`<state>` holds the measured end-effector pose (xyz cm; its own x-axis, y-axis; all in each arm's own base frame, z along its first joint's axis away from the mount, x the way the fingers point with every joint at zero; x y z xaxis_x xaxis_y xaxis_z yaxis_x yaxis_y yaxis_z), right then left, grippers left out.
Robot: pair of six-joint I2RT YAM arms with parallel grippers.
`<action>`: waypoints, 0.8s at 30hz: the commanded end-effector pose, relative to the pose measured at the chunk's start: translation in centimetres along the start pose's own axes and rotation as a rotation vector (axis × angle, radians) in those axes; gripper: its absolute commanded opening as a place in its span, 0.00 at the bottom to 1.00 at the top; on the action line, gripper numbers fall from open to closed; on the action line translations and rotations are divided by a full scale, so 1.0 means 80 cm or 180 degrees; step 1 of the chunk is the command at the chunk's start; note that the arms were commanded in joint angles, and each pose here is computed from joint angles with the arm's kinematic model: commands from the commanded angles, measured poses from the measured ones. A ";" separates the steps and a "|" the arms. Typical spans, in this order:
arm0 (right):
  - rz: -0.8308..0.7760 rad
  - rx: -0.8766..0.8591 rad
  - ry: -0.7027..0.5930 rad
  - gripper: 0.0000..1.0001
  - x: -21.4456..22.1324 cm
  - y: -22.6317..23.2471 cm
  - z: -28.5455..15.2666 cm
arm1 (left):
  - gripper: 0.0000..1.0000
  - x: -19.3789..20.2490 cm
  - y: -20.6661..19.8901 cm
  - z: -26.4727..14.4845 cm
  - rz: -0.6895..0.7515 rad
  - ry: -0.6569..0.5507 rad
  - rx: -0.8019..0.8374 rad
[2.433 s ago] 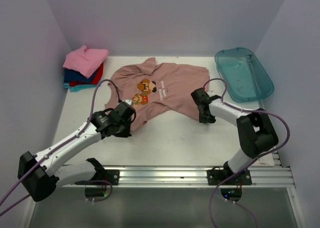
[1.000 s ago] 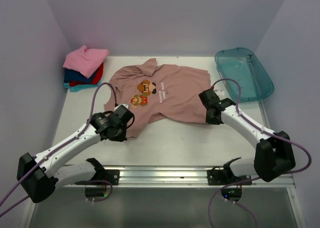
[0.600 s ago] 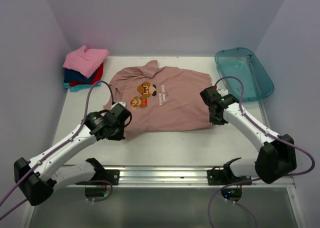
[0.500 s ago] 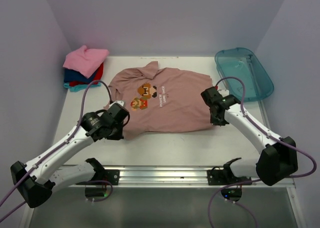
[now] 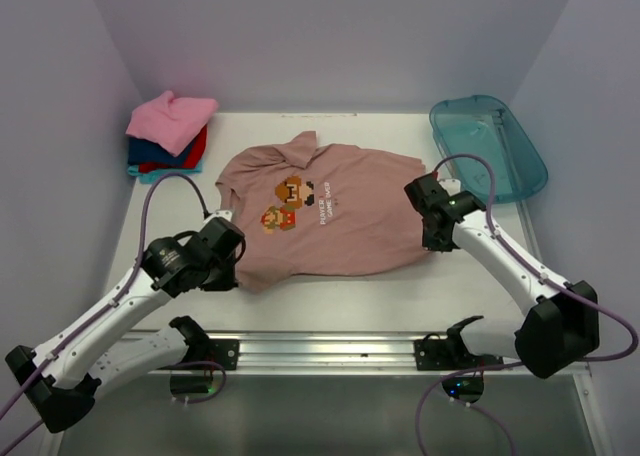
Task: Fold and stack the t-shirts
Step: Grap the side of the flattened tshirt closest away from the robot with both arms, then fold the flattened tshirt in 1/3 of the way
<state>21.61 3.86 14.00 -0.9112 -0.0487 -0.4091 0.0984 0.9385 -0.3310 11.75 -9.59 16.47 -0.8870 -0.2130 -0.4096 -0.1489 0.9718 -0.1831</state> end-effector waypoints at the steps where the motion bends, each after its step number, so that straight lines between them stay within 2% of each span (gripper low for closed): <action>1: 0.0038 -0.0033 -0.0104 0.00 -0.018 0.008 0.004 | 0.00 -0.008 0.011 0.013 -0.0058 -0.0142 -0.0276; 6: 0.0108 -0.0007 -0.0128 0.00 -0.040 0.021 0.022 | 0.00 -0.039 -0.004 0.045 0.0118 -0.0366 -0.0471; 10: 0.0151 0.0009 -0.0131 0.00 -0.068 0.026 0.040 | 0.00 -0.072 -0.011 0.072 0.0347 -0.0397 -0.0654; 13: 0.0231 0.0021 -0.0087 0.00 -0.088 0.023 0.057 | 0.00 -0.112 -0.016 0.087 0.0272 -0.0440 -0.0580; 17: 0.0373 0.0042 -0.0028 0.00 -0.112 0.013 0.079 | 0.00 -0.153 -0.012 0.095 0.0250 -0.0556 -0.0748; 20: 0.0459 0.0068 -0.0009 0.00 -0.135 0.010 0.094 | 0.00 -0.177 -0.003 0.109 0.0266 -0.0537 -0.0967; 24: 0.0436 0.0058 0.0101 0.00 -0.143 0.018 0.115 | 0.00 -0.200 -0.006 0.122 0.0287 -0.0530 -0.1007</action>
<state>33.89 2.17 10.32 -0.9102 0.0998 -0.4020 0.2378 0.9206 -0.3097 27.32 -7.98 13.10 -0.8599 -0.1410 -0.4907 -0.2278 0.9661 0.1215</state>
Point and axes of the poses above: each gripper's point midway between its finger pads, its own z axis out along the fingers, its own y axis along the line the jaws close on, x = y × z, the point moved 2 cm from there along -z, back along the fingers, and after that the axes turned 9 degrees about -z, right-handed, at the moved point
